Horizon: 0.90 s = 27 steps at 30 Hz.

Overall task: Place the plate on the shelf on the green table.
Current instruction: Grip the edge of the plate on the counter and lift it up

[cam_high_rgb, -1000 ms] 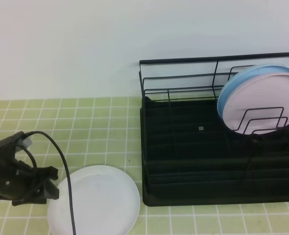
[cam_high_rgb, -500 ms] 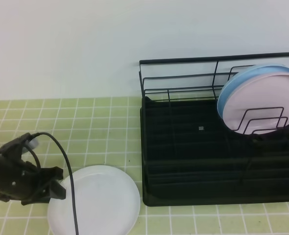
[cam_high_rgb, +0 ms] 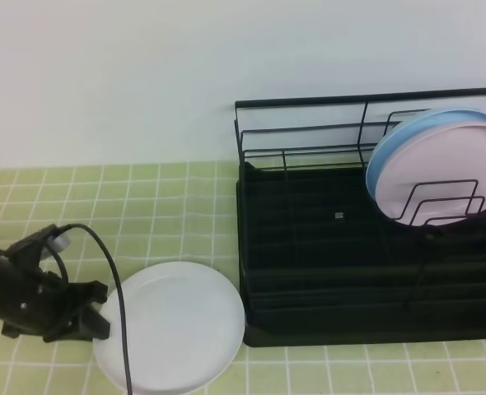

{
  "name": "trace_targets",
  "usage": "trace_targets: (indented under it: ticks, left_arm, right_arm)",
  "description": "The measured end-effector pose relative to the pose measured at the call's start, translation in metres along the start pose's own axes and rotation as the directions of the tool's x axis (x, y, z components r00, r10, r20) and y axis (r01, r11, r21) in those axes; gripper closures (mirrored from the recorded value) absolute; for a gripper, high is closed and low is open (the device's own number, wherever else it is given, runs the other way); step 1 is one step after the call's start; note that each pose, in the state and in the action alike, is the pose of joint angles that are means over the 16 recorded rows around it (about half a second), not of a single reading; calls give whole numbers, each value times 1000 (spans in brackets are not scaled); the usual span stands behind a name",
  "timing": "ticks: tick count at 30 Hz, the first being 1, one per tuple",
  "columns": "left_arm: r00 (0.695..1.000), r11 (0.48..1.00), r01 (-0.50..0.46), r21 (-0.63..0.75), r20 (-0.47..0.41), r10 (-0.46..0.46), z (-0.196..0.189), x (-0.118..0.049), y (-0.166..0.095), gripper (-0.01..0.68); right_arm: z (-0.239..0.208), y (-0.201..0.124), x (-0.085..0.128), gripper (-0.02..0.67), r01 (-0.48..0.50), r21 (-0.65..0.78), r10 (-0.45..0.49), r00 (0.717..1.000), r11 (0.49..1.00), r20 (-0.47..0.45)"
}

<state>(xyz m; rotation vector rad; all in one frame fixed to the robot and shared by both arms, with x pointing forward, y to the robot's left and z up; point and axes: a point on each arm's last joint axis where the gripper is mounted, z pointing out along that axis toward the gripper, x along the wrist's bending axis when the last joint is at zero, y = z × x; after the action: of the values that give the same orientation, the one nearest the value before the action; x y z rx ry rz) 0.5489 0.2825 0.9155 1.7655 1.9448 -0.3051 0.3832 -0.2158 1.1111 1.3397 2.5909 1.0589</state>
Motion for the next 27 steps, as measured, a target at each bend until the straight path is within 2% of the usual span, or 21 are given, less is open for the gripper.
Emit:
trace_targets:
  ticks: [7, 15, 21, 27]
  left_arm:
    - [998, 998, -52, -39, 33, 53, -23, -17, 11, 667]
    - [989, 977, -126, -174, 58, 138, -73, -49, 19, 667]
    - [973, 939, -196, -282, 66, 222, -112, -79, 11, 668]
    - [940, 886, -294, -358, 61, 336, -143, -112, -11, 668]
  right_arm:
    - [0, 0, 1, 652, -2, 2, 2, 1000, 1000, -7]
    - [0, 3, 4, 652, -22, -36, 21, 999, 999, -42]
    - [-1, 11, 7, 652, -68, -114, 59, 995, 991, -85]
    - [-4, 23, 11, 651, -170, -231, 135, 978, 958, -160]
